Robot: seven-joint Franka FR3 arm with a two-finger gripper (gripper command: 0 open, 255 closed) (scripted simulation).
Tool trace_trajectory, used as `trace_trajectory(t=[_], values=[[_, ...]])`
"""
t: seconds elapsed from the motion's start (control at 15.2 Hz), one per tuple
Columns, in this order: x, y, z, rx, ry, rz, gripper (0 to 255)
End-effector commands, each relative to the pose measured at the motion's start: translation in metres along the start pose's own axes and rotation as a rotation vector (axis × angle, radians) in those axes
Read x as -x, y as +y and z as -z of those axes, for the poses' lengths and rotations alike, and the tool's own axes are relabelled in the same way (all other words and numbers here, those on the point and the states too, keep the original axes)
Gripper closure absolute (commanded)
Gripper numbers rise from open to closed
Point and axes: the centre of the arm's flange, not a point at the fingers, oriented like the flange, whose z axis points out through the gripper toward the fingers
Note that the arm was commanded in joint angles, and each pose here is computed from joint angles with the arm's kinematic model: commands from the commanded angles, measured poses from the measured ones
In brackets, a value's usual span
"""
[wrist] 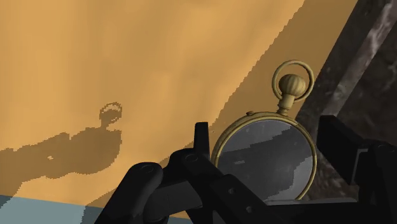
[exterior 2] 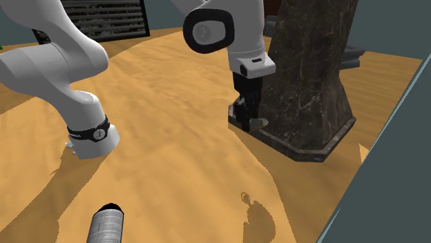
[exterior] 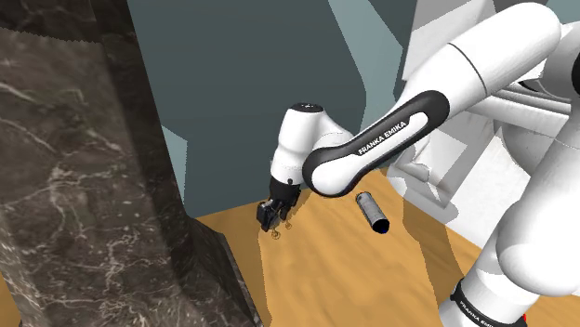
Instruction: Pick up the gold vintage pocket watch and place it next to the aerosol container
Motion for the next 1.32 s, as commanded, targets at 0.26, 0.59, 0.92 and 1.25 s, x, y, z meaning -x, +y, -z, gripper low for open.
trace_trajectory(t=[0.26,0.59,0.92,1.25], values=[[0.019,0.077,0.006,-0.001,0.000,0.001,255],[0.035,0.141,0.012,-0.001,0.000,0.001,255],[0.051,0.205,0.018,-0.001,0.000,0.001,255],[0.067,0.268,0.024,-0.001,0.000,0.001,255]])
